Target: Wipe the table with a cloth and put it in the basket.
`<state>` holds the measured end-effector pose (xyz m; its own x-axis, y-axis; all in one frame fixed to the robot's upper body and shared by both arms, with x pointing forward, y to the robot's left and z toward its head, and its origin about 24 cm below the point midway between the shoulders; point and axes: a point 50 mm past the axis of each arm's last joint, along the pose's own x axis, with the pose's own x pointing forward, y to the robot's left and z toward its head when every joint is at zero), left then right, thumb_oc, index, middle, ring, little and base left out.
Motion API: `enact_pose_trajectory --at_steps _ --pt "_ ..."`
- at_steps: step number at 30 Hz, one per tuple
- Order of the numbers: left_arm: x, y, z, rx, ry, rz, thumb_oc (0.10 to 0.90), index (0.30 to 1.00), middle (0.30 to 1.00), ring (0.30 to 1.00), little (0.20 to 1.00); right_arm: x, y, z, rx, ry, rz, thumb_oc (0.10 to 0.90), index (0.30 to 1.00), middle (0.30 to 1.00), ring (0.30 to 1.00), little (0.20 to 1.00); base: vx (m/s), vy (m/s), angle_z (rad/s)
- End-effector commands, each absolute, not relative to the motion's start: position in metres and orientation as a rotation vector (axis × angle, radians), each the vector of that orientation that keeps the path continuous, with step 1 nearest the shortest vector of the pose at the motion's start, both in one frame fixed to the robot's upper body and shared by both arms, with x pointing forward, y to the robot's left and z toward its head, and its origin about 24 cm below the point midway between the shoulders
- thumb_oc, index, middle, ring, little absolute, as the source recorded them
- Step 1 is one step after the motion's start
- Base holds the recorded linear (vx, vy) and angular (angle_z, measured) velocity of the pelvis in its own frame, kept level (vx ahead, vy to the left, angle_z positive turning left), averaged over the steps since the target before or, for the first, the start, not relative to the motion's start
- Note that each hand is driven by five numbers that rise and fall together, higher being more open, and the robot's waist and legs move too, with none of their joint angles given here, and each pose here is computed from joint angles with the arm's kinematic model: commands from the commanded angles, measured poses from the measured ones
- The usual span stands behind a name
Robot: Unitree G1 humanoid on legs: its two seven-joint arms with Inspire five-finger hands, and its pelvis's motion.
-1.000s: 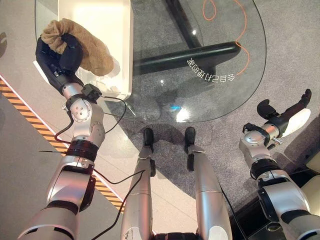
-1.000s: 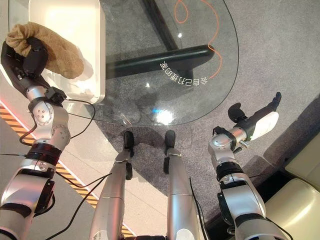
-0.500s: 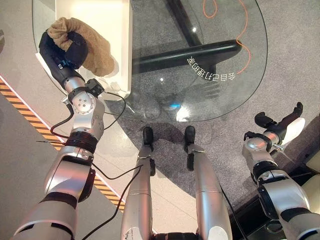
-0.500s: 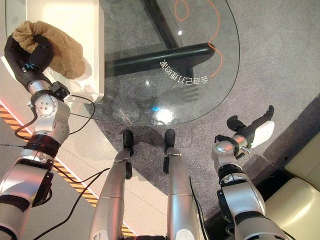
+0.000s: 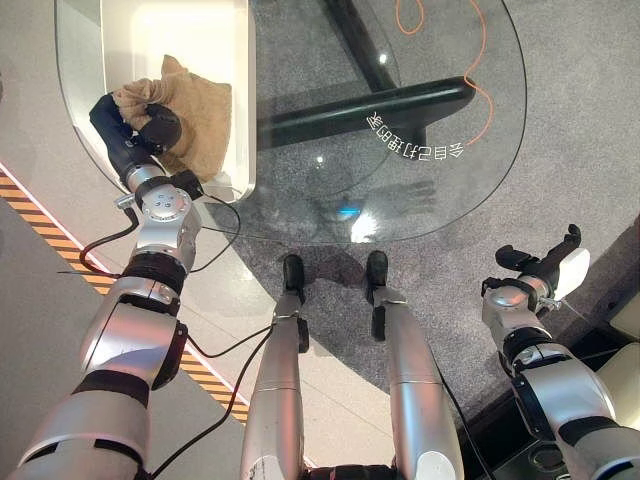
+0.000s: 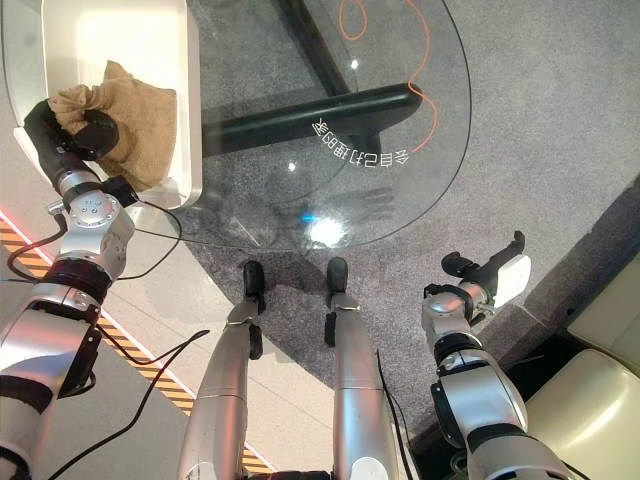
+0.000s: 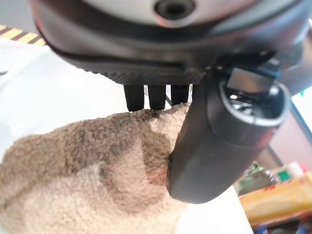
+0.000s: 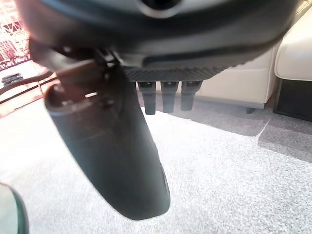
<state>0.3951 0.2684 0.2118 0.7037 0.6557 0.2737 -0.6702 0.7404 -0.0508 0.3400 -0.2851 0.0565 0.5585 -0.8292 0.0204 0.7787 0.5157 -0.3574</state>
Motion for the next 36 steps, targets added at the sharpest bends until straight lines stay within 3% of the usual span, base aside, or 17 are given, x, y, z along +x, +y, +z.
enact_pose_trajectory --at_steps 1,4,5,6,7,36 --pt "0.385 0.294 0.263 0.141 -0.441 0.820 0.100 0.300 0.300 0.300 0.200 0.332 -0.302 0.059 -0.395 0.154 -1.026 0.800 0.900 0.900 0.900 0.900 0.00 0.000 0.00" --pt "0.387 0.292 0.261 0.169 -0.429 0.805 0.100 0.300 0.300 0.300 0.200 0.333 -0.301 0.060 -0.397 0.148 -1.023 0.800 0.900 0.900 0.900 0.900 0.00 0.000 0.00" --pt "0.388 0.291 0.260 0.174 -0.414 0.797 0.229 0.411 0.411 0.411 0.329 0.334 -0.301 0.061 -0.402 0.143 -1.021 0.800 0.900 0.900 0.900 0.900 0.00 0.000 0.00" --pt "0.388 0.291 0.260 0.174 -0.414 0.797 0.229 0.411 0.411 0.411 0.329 0.334 -0.301 0.061 -0.402 0.143 -1.021 0.800 0.900 0.900 0.900 0.900 0.00 0.000 0.00" --pt "0.389 0.291 0.259 0.186 -0.405 0.786 0.800 0.900 0.900 0.900 0.900 0.335 -0.301 0.062 -0.405 0.139 -1.020 0.800 0.900 0.900 0.900 0.900 0.00 0.000 0.00" --pt "0.385 0.284 0.267 0.095 -0.520 0.747 0.800 0.900 0.900 0.900 0.900 0.332 -0.292 0.047 -0.397 0.186 -0.959 0.800 0.900 0.900 0.900 0.900 0.00 0.000 0.00"
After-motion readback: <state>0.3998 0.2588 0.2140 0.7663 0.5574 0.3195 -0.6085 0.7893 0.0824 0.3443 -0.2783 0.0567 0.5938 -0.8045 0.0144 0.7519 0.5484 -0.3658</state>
